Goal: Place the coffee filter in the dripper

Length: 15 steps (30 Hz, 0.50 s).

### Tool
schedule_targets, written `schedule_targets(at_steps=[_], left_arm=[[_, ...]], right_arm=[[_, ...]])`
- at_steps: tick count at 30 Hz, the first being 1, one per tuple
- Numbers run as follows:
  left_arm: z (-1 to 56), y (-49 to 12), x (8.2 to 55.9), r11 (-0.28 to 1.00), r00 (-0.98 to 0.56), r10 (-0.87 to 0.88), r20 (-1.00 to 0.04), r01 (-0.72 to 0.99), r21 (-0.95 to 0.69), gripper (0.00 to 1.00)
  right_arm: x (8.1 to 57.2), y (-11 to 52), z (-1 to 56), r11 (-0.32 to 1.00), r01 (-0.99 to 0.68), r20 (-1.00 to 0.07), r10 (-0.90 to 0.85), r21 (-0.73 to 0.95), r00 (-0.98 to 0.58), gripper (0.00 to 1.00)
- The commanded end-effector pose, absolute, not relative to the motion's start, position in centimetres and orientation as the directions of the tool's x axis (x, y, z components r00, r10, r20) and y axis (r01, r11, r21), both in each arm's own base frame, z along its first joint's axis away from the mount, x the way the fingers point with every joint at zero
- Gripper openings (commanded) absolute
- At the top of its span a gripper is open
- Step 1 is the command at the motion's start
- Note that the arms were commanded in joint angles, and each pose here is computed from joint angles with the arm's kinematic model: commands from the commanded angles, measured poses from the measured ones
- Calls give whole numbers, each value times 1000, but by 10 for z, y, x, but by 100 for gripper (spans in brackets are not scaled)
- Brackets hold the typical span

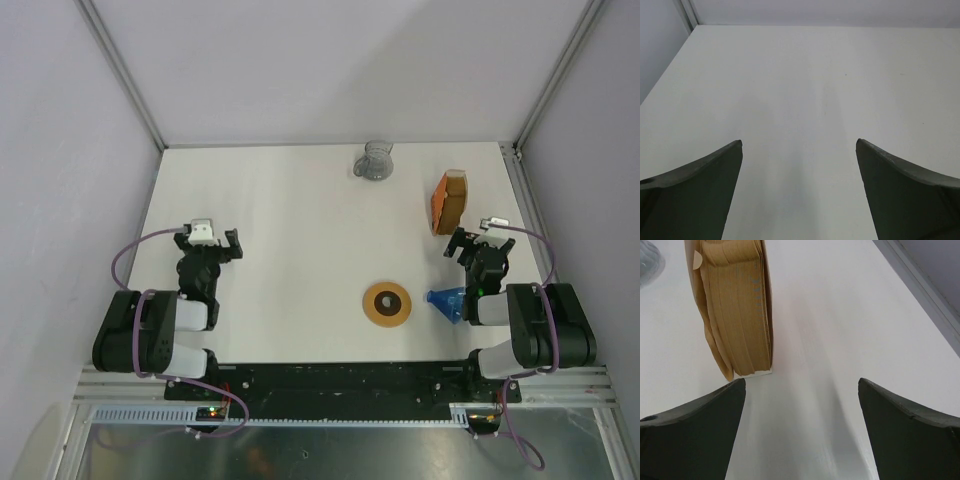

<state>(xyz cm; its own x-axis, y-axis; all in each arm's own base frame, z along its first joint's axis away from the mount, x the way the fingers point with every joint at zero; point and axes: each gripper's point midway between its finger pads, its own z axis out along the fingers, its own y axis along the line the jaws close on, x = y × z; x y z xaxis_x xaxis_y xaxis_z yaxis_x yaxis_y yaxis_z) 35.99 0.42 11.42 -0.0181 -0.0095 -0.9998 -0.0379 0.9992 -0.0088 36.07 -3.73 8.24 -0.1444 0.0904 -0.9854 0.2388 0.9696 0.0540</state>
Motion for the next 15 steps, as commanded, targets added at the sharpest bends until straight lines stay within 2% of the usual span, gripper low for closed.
schedule_targets(at_steps=[1,9,12,15], left_arm=[[124,7,361,999,18,-2,-1000,-47,-2,100],[131,5,362,999,31,-2,-1000,-37,-3,100],[133,1,371,1000,-22,26,-999,-9,26,100],[139,-11,386,996,-80,53,-995,69,47,100]], right_arm=[[365,-40,98,965,253,-992,94,70,-85,99],[355,-48,127,934,339,-991,129,110,-35,99],[352,-53,144,916,368,-983,181,163,-16,99],[354,-47,164,915,315,-965,262,251,7,99]])
